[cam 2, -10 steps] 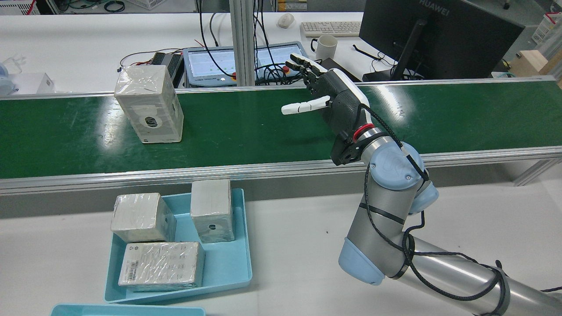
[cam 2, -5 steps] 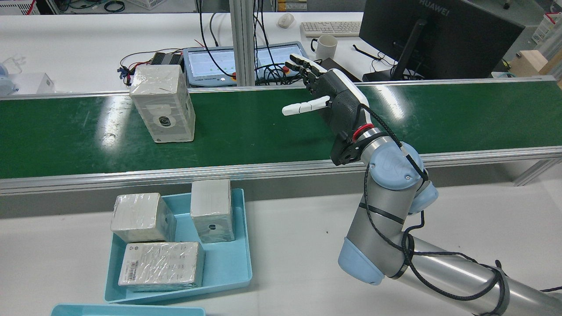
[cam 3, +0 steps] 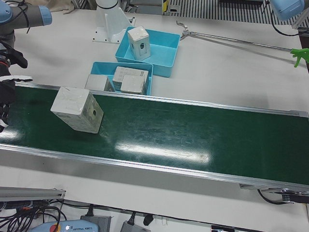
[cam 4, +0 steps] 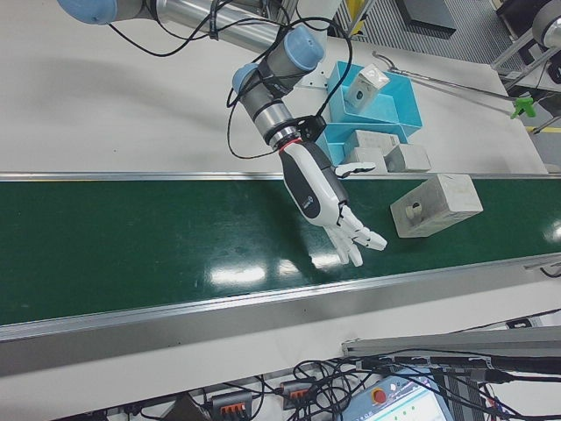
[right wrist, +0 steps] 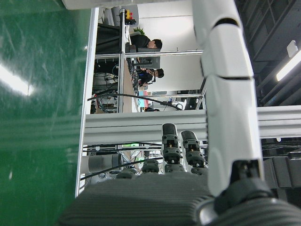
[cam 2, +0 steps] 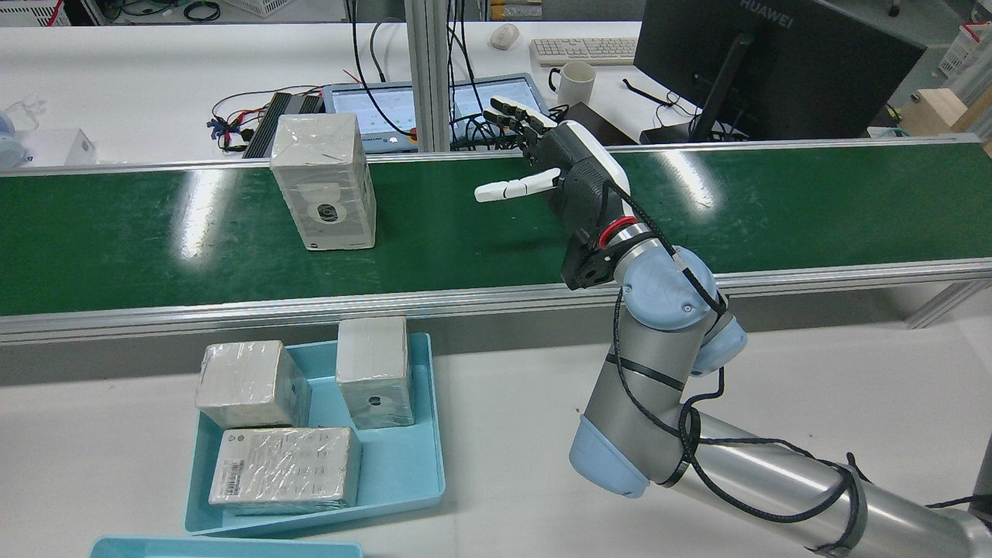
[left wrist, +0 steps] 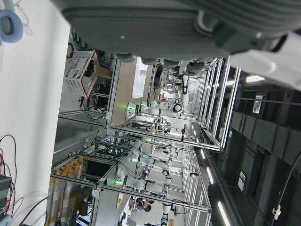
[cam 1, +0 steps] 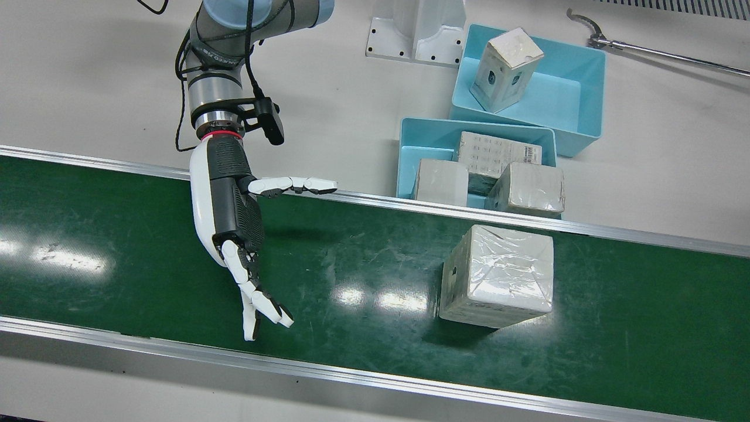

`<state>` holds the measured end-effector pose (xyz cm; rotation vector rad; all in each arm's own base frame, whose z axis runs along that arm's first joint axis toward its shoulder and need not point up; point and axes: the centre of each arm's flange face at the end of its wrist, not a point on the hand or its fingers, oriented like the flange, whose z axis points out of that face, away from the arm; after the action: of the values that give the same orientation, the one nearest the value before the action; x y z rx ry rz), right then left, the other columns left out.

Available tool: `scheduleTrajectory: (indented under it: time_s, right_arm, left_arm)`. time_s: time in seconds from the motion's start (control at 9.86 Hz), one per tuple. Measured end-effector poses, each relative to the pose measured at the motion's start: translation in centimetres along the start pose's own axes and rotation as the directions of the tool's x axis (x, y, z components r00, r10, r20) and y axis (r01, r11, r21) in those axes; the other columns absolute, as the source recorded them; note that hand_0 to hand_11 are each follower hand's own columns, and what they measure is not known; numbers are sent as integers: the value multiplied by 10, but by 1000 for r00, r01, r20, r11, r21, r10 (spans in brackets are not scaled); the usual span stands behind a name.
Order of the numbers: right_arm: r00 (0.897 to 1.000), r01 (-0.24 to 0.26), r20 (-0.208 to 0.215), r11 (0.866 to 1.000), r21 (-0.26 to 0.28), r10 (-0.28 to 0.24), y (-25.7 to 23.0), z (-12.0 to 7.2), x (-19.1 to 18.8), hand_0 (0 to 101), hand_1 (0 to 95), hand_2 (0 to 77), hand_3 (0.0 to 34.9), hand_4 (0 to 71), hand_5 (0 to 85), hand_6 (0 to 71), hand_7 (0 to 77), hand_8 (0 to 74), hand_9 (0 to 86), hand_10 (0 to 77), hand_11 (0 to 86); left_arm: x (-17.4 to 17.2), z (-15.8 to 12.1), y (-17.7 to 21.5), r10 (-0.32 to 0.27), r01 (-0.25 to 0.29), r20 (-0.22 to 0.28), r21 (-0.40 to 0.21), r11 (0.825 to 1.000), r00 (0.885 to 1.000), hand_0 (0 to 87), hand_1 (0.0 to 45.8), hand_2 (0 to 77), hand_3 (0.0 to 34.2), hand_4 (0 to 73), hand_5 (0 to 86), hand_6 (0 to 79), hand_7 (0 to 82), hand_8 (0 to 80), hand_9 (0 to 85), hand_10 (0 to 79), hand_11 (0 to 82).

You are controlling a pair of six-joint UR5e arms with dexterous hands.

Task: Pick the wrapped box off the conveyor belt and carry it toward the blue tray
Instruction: 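Move the right hand along the belt toward the white wrapped box, then close the right hand fingers around the white wrapped box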

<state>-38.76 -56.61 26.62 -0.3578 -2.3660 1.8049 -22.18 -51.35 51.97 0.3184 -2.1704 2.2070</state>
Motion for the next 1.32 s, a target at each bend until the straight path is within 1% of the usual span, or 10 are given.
scheduleTrajectory:
  time_s: [0.1, 0.2, 0.41, 0.51, 0.61, 0.71, 0.81, 1.01, 1.22, 1.32]
  right_arm:
    - [1000, -1, -6, 1000, 0, 1, 2, 1, 6, 509, 180, 109, 0, 93, 125, 49, 164, 27, 16, 0, 11]
    - [1000, -1, -15, 1000, 3, 1, 2, 1, 13, 509, 180, 109, 8, 93, 125, 49, 164, 27, 16, 0, 11]
    - [1000, 1, -23, 1000, 5, -1, 4, 3, 21, 507, 180, 109, 9, 93, 125, 49, 164, 27, 16, 0, 11]
    - [1000, 4, -24, 1000, 3, -3, 7, 6, 24, 507, 180, 109, 9, 93, 125, 49, 164, 27, 16, 0, 11]
    - [1000, 5, -24, 1000, 1, -5, 12, 11, 28, 509, 191, 104, 9, 93, 125, 49, 164, 5, 16, 0, 11]
    - [1000, 6, -25, 1000, 1, -6, 16, 17, 31, 509, 191, 104, 9, 93, 125, 49, 164, 5, 16, 0, 11]
    - [1000, 8, -26, 1000, 3, -8, 19, 21, 36, 514, 191, 104, 20, 98, 125, 44, 169, 27, 33, 0, 11]
    - [999, 14, -31, 1000, 9, -13, 22, 30, 44, 514, 191, 104, 15, 104, 125, 44, 169, 27, 33, 0, 11]
    - [999, 18, -36, 1000, 13, -17, 25, 36, 53, 515, 191, 104, 27, 104, 136, 54, 180, 27, 33, 0, 11]
    - [999, 19, -33, 1000, 15, -19, 26, 36, 57, 515, 191, 104, 27, 104, 136, 54, 180, 27, 33, 0, 11]
  left_arm:
    - [0, 0, 0, 0, 0, 0, 0, 1000, 1000, 0, 0, 5, 0, 0, 5, 5, 5, 5, 5, 0, 5]
    - [0, 0, 0, 0, 0, 0, 0, 1000, 1000, 0, 0, 11, 0, 0, 5, 5, 5, 5, 5, 0, 5]
    - [0, 0, 0, 0, 0, 0, 0, 1000, 1000, 0, 0, 11, 0, 0, 5, 5, 5, 5, 5, 5, 5]
    - [0, 0, 0, 0, 0, 0, 0, 1000, 1000, 0, 0, 11, 0, 0, 5, 5, 5, 5, 5, 5, 5]
    - [0, 0, 0, 0, 0, 0, 0, 1000, 1000, 0, 0, 11, 0, 0, 5, 0, 5, 5, 0, 0, 5]
    - [0, 0, 0, 0, 0, 0, 0, 1000, 1000, 0, 0, 11, 0, 0, 5, 0, 5, 5, 0, 0, 5]
    - [0, 0, 0, 0, 0, 0, 0, 1000, 1000, 0, 0, 11, 0, 0, 5, 5, 5, 5, 5, 5, 5]
    - [0, 0, 0, 0, 0, 0, 0, 1000, 1000, 0, 0, 5, 0, 0, 5, 5, 5, 5, 5, 5, 5]
    - [0, 0, 0, 0, 0, 0, 0, 1000, 1000, 0, 0, 11, 0, 0, 5, 5, 5, 5, 0, 0, 5]
    - [0, 0, 0, 0, 0, 0, 0, 1000, 1000, 0, 0, 5, 0, 0, 5, 5, 5, 5, 5, 0, 5]
